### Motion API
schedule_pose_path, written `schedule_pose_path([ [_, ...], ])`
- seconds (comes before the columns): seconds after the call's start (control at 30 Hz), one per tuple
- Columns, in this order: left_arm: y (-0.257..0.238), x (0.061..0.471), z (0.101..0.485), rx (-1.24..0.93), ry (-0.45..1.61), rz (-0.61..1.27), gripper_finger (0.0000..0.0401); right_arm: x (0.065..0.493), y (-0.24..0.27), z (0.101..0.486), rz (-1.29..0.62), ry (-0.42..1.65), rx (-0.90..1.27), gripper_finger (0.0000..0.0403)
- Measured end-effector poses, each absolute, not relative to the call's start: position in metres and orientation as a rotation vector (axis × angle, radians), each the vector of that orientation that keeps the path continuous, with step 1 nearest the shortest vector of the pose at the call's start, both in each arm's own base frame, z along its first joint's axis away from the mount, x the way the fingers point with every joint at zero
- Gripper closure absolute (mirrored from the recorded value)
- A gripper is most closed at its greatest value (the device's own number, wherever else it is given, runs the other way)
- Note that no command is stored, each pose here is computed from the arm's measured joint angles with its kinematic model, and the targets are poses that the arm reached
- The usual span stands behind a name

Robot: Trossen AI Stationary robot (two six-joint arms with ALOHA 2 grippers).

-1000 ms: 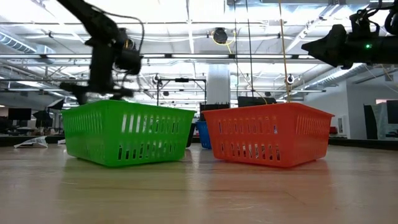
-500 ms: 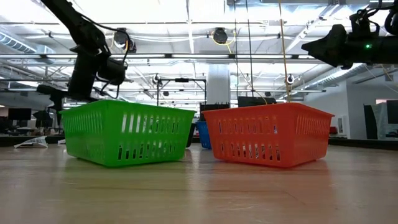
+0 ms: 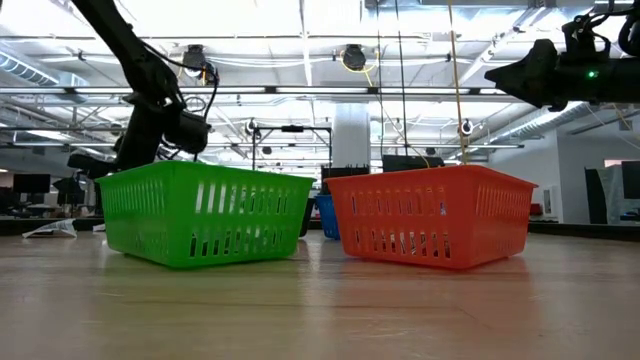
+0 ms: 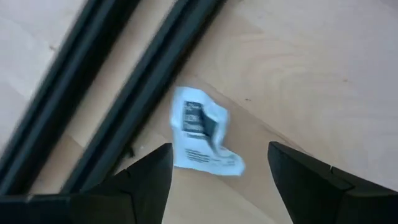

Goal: Pick & Place First Aid Supplies
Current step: Put the black towelette pack into the black bin

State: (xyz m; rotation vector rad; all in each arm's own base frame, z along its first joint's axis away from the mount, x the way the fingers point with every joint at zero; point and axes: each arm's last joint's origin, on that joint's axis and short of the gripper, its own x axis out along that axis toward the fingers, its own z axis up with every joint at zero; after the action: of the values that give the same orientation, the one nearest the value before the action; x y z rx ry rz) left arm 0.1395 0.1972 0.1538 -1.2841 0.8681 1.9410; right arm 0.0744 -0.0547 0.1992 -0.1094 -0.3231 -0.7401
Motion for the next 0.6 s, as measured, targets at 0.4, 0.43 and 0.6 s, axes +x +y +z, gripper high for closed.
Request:
schedule_pose_path([
  [0.4,0.198,0.136,0.144,-1.186,0.848,2.078,0.0142,0.074,-0.055,0.199,-0.74,-0.323,-0.109,0.014],
  [0.43,0.197,0.135,0.141,-1.191,0.844,2.09,0.0149,0.074,-0.055,0.199,-0.74,-0.323,-0.109,0.014],
  [0.6,0.188,0.134,0.135,-1.18,0.883,2.097,0.0198,0.074,-0.055,0.199,-0.74,-0.323,-0.109,0.014],
])
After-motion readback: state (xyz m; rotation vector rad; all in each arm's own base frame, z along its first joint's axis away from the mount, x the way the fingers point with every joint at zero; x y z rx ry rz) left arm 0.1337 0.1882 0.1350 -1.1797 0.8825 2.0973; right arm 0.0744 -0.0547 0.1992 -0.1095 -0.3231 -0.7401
